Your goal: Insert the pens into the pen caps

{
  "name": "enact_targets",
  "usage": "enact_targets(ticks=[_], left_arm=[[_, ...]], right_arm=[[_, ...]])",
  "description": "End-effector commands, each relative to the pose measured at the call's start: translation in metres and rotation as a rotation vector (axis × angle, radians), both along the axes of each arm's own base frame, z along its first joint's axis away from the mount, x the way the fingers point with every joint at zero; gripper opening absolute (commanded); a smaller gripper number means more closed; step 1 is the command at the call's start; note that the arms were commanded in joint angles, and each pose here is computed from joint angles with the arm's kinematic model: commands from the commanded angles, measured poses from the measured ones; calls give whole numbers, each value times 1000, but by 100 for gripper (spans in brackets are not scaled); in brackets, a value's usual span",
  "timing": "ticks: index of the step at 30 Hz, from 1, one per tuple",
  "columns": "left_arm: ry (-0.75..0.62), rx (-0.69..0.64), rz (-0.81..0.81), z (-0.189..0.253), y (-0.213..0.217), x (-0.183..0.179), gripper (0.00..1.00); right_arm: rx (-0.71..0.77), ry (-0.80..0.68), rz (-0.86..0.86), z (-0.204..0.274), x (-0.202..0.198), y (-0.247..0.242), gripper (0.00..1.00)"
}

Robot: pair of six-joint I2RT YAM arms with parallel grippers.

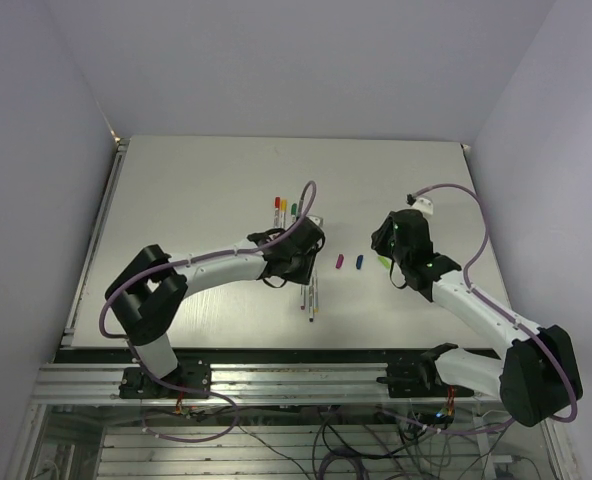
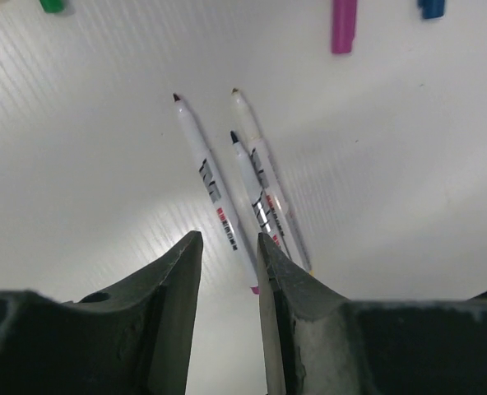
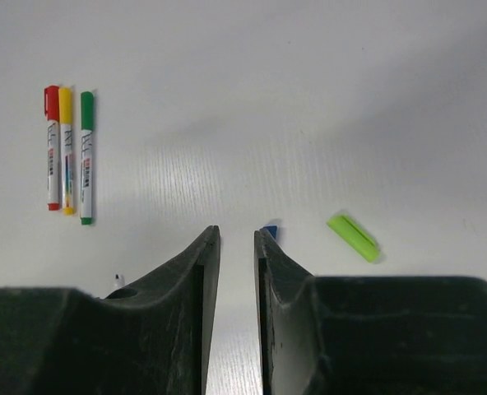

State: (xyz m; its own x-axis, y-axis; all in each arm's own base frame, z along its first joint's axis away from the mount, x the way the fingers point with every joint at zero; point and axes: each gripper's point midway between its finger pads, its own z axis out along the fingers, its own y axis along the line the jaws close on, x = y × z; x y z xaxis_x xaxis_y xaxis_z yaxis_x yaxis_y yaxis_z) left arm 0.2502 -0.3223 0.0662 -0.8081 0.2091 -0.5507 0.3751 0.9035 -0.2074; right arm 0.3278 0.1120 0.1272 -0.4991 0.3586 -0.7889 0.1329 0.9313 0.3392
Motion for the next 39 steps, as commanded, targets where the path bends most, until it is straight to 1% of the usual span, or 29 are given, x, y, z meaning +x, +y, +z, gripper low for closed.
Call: enact_targets(ticks=[1,9,28,34,39], left_arm=[[-8,102,14,-1,7,-5,43],[31,130,-20,-17,0,-17,43],[51,173,-38,-38,-2,-17,43],[60,211,-23,-45,6,-19,43],[76,297,5,-55,23,-21,42]], right_arm=[[14,-23,-20,5,-1,-4,23],[29,-23,-7,4,-2,-1,23],[42,-25,0,4,-2,2,22],[47,-22,1,2,-3,3,22],[54,-23,7,3,-3,4,22]])
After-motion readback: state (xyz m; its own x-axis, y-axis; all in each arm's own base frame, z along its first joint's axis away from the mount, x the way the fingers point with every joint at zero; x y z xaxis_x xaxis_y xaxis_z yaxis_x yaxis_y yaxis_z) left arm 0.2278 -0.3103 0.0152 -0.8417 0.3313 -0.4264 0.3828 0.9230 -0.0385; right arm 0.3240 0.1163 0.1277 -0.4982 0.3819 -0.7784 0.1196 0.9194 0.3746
